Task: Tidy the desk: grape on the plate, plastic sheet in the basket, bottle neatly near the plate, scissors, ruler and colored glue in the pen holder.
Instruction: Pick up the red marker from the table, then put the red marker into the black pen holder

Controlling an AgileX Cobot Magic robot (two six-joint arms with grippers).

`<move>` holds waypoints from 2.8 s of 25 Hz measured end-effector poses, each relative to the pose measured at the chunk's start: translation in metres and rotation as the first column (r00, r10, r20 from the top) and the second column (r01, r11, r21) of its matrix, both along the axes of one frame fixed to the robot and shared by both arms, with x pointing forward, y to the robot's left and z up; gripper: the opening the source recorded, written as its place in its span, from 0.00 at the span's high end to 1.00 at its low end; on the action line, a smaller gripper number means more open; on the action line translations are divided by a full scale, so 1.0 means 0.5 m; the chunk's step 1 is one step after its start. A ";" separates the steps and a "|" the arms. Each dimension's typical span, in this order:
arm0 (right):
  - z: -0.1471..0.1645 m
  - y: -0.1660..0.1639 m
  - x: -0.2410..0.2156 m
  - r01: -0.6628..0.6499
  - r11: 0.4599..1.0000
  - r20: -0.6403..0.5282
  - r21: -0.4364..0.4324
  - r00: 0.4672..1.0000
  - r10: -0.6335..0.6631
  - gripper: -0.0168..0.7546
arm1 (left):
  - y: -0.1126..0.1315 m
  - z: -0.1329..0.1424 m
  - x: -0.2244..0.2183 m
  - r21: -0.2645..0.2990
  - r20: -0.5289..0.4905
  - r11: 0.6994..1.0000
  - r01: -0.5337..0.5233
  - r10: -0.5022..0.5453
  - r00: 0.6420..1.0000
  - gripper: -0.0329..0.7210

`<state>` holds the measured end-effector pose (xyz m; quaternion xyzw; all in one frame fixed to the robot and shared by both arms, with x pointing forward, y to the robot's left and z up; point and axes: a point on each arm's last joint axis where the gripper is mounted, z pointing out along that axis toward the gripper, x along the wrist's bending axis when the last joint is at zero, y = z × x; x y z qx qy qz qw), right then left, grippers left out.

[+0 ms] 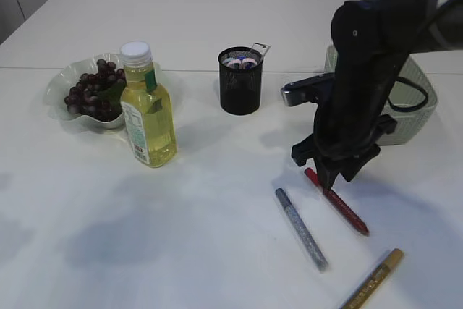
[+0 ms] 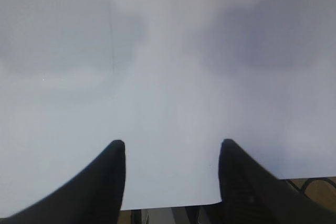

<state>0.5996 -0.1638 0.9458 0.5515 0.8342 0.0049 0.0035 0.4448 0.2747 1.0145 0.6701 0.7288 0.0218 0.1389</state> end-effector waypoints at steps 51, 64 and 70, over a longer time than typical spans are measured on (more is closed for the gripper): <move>-0.089 0.008 0.022 -0.003 1.000 -0.019 -0.007 1.000 0.003 0.86 | 0.000 0.001 0.005 0.000 0.029 1.000 -0.005 0.005 1.000 0.41; 0.112 0.075 0.096 -0.111 0.959 0.203 0.262 0.978 0.058 0.86 | 0.000 0.001 0.005 0.000 0.029 1.000 -0.005 0.005 1.000 0.41; 0.185 0.085 0.129 -0.165 0.901 0.333 0.401 0.943 0.025 0.86 | 0.000 0.001 0.005 0.000 0.029 1.000 -0.005 0.005 1.000 0.41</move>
